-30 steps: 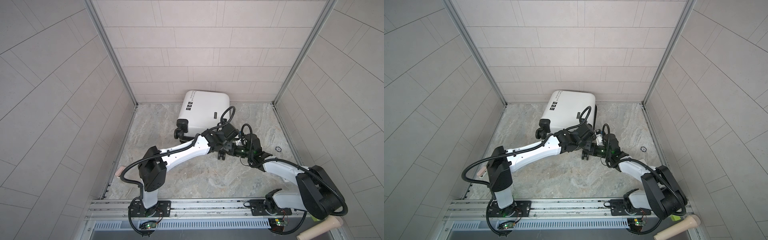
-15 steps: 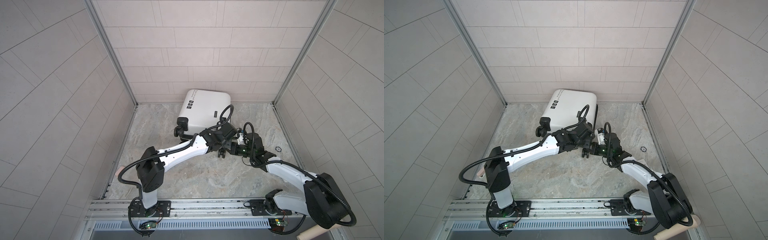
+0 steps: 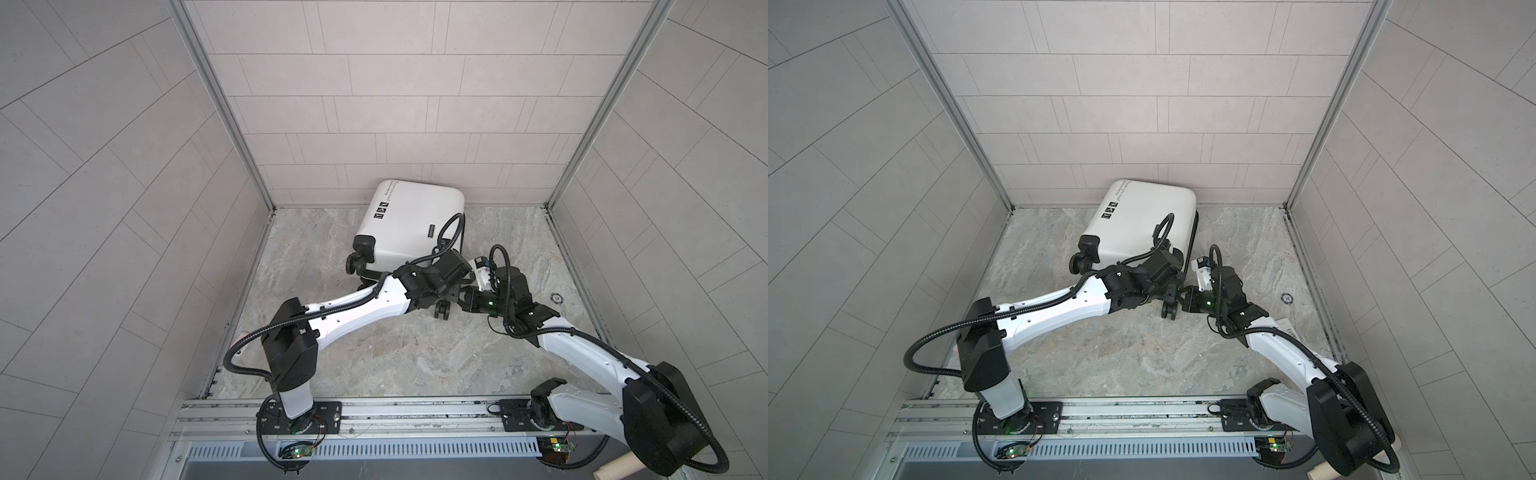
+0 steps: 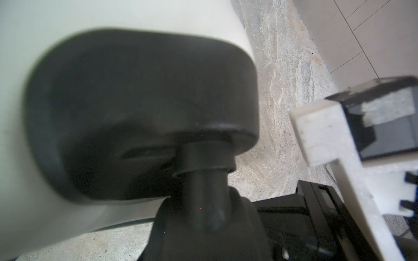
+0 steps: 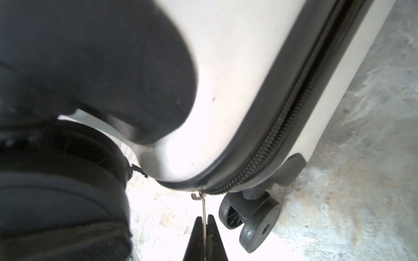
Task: Pack the luggage
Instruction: 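Pull the zipper along with the right gripper while the left holds the wheel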
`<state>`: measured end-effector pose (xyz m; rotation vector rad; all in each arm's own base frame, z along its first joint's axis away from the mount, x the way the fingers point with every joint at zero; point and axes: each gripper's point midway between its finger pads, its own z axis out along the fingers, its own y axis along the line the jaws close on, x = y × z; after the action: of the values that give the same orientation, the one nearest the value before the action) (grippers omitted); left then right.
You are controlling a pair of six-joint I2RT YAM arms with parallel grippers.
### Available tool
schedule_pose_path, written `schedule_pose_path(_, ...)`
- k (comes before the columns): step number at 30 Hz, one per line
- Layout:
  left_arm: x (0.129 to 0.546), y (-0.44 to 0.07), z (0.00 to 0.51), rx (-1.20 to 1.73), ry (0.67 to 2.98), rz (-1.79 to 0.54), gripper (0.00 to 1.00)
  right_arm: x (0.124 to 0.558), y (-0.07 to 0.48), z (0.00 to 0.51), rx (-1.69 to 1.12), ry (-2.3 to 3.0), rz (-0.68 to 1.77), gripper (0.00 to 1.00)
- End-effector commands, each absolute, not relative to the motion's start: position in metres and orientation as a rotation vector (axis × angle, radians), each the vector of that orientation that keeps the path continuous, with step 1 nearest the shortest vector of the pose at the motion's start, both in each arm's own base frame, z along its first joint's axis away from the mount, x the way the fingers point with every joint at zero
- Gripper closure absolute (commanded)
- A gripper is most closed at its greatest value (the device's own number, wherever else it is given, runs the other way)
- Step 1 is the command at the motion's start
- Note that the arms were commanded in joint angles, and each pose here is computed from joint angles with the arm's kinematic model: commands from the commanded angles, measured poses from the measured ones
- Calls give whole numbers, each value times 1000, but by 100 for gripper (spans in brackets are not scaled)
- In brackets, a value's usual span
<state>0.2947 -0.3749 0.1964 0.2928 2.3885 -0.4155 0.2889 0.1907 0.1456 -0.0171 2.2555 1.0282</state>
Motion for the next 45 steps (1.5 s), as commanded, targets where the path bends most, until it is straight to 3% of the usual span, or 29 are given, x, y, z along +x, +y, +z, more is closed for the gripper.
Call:
schedule_pose_path(1,306,-358,285,186,2161,-515,100,302,153,133,132,2289,802,100)
schedule_pose_path(45,286,-323,267,165,2193,-497,100,317,107,126,188,2362,522,100)
